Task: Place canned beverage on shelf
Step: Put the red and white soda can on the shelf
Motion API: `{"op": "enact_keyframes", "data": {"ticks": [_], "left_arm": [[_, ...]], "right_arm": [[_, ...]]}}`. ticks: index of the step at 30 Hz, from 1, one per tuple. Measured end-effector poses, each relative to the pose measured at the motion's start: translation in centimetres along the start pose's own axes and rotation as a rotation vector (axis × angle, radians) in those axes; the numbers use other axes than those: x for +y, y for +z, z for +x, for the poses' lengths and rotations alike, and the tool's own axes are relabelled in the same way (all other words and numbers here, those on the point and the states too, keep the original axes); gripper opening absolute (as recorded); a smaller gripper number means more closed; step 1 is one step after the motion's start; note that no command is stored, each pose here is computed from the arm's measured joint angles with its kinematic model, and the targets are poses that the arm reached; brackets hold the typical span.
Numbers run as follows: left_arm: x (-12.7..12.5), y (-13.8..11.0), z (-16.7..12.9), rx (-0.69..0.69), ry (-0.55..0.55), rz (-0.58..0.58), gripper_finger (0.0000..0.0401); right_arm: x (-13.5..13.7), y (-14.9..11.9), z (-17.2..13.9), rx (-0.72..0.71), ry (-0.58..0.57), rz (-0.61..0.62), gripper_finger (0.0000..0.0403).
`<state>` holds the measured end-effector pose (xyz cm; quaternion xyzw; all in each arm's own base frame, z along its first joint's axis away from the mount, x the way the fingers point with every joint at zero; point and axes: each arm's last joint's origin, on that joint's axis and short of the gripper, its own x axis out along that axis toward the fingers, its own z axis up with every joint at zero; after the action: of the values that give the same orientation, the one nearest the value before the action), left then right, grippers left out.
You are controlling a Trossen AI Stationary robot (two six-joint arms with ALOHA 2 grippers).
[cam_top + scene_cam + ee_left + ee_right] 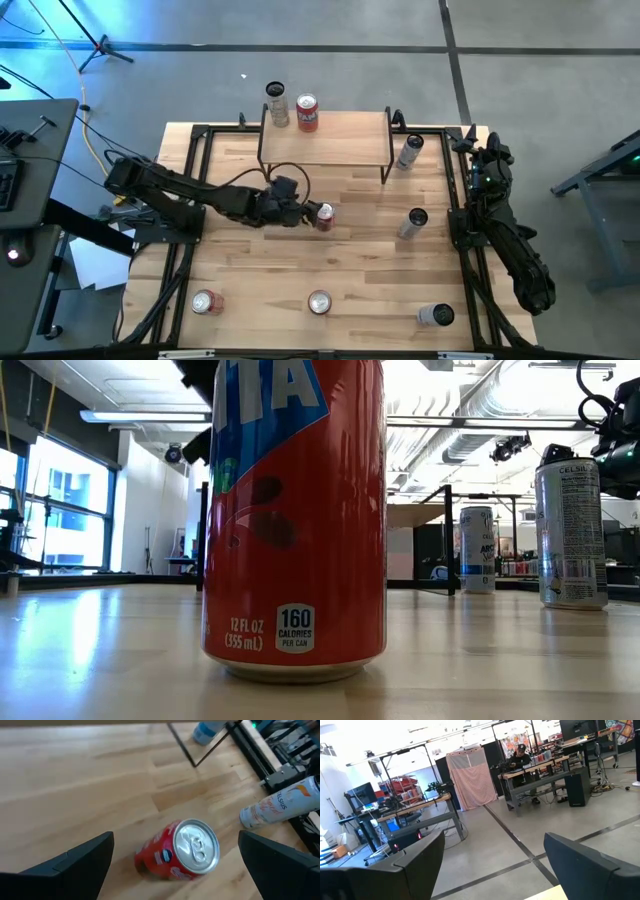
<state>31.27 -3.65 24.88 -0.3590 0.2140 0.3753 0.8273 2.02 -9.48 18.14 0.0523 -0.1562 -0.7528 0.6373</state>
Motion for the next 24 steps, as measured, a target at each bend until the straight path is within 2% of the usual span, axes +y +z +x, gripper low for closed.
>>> {"op": "enact_keyframes", "data": {"ticks": [8,14,18,24], "left_arm": [[-1.2,1.4,-0.8,0.098,0.046,-0.203,0.0397],[-2.9,2.0,-0.6,0.150,0.029,-0.331,0.0397],[-4.2,2.1,0.1,0.202,0.048,-0.372,0.0397],[-5.5,2.4,1.9,0.278,0.134,-0.370,0.0397]], "right_arm": [[0.0,0.0,0.0,0.000,0.000,0.000,0.0328],[0.0,0.0,0.0,0.000,0.000,0.000,0.0328],[0.0,0.0,0.0,0.001,-0.001,-0.001,0.0328],[0.0,-0.1,0.0,0.007,-0.002,-0.005,0.0328]]}}
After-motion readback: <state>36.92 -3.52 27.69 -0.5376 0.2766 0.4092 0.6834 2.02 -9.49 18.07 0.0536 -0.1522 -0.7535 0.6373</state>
